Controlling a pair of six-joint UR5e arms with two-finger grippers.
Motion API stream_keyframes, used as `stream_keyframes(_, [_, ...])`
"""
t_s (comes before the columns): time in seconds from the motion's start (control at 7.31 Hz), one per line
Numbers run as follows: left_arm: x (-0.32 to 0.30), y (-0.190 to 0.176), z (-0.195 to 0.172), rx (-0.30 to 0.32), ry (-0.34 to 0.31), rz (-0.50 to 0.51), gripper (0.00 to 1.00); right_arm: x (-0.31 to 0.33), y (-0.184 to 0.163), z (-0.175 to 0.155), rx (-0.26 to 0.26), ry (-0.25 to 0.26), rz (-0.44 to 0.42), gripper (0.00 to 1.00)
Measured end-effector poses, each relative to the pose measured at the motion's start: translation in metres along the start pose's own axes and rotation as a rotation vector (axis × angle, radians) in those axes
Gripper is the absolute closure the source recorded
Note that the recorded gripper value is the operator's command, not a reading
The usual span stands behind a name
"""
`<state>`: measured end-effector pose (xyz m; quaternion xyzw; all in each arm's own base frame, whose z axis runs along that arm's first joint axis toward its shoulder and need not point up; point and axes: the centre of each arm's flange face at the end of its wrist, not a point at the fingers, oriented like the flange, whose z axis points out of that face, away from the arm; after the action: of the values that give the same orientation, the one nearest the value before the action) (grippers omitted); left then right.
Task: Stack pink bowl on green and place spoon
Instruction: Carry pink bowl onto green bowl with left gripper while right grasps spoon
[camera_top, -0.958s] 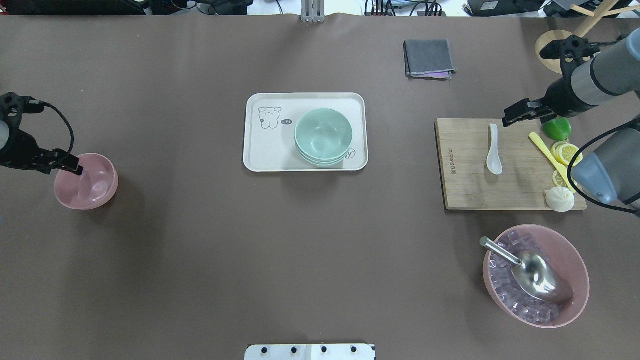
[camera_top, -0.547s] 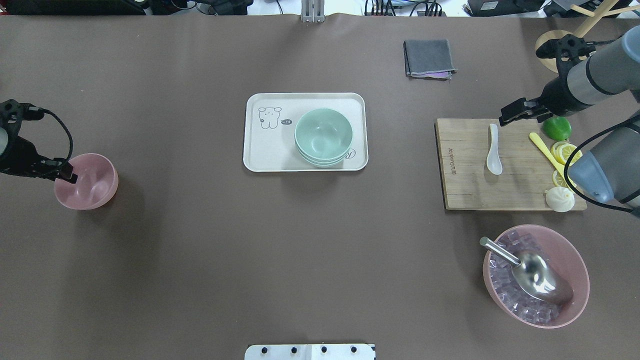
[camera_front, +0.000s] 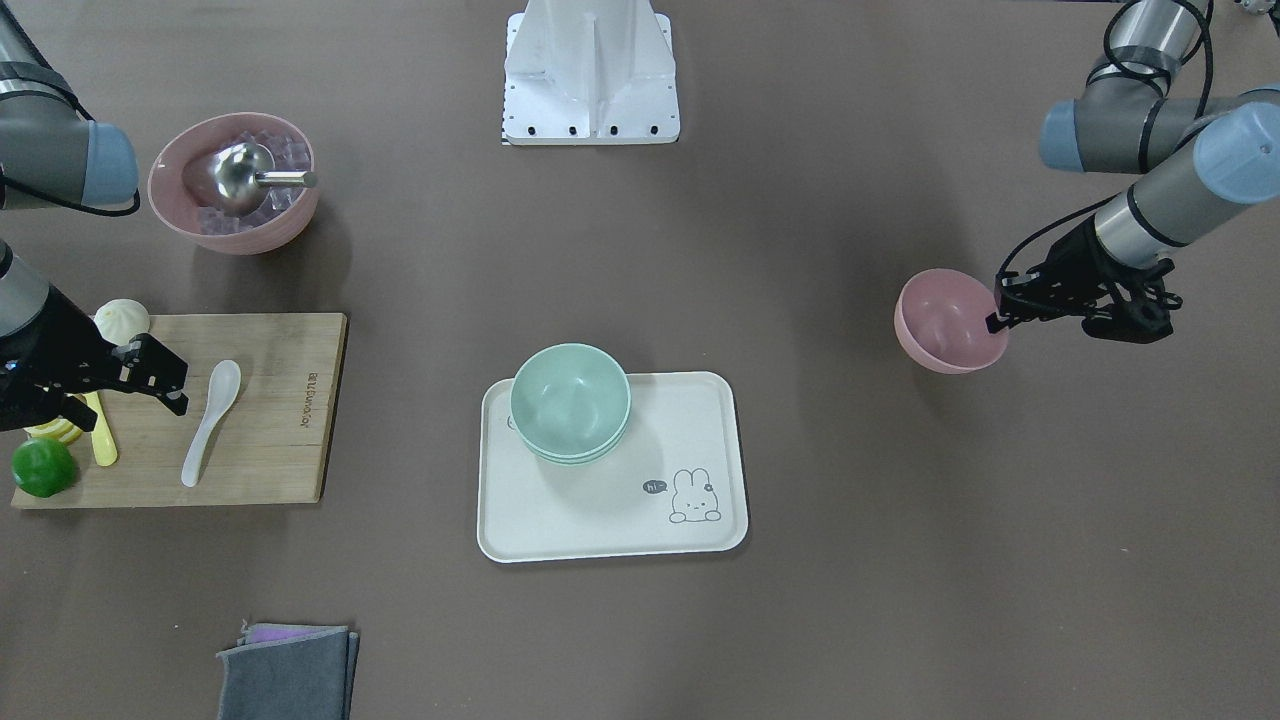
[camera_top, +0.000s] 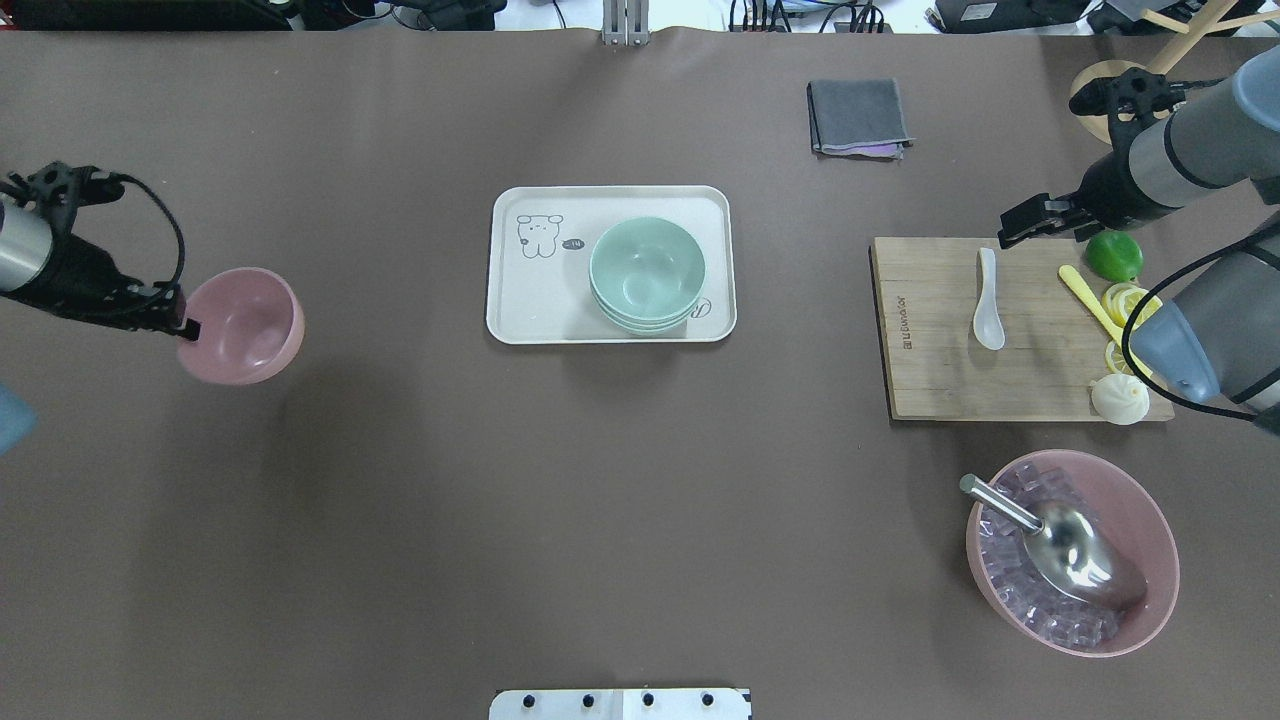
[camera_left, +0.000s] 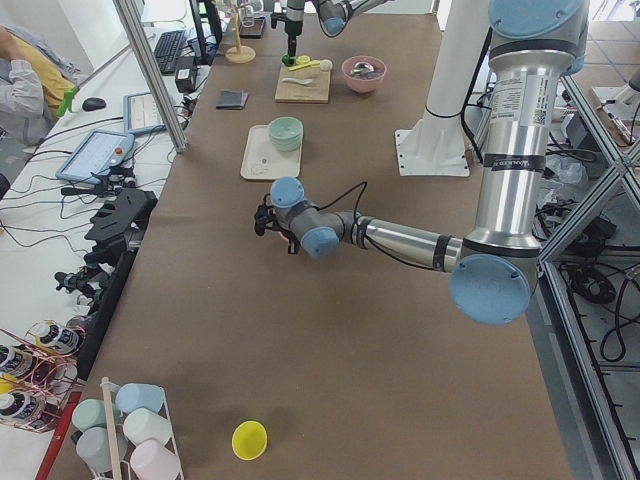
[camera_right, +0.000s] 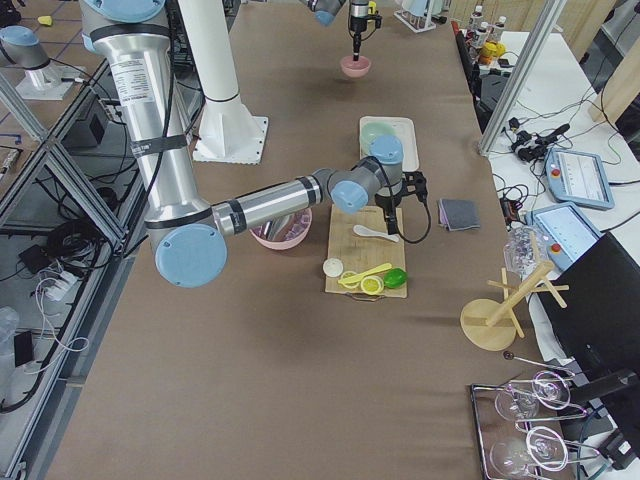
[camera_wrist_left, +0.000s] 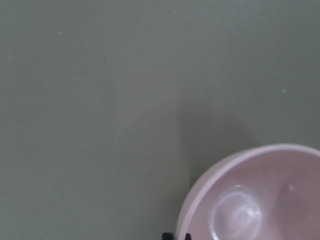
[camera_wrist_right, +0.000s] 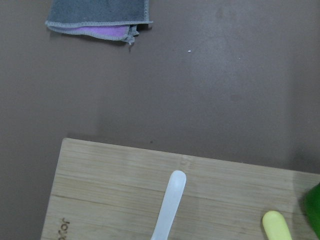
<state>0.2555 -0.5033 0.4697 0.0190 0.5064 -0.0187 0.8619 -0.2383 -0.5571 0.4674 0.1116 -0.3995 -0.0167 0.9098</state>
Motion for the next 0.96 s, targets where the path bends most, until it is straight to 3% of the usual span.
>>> stream_keyframes(0.27, [0.144,-0.040,-0.012,0.031,0.041,-0.132,1.00,-0.004,-0.006,0.029,-0.023,0.029,0.062,0.01])
stream_keyframes(0.55, [0.278,-0.037,0.005,0.057,0.004,-0.176,1.00,-0.008,-0.004,0.053,-0.060,0.045,0.123,0.06])
stream_keyframes(0.96, [0.362,-0.032,0.030,0.067,-0.010,-0.166,1.00,-0.010,0.006,0.070,-0.105,0.049,0.185,0.07])
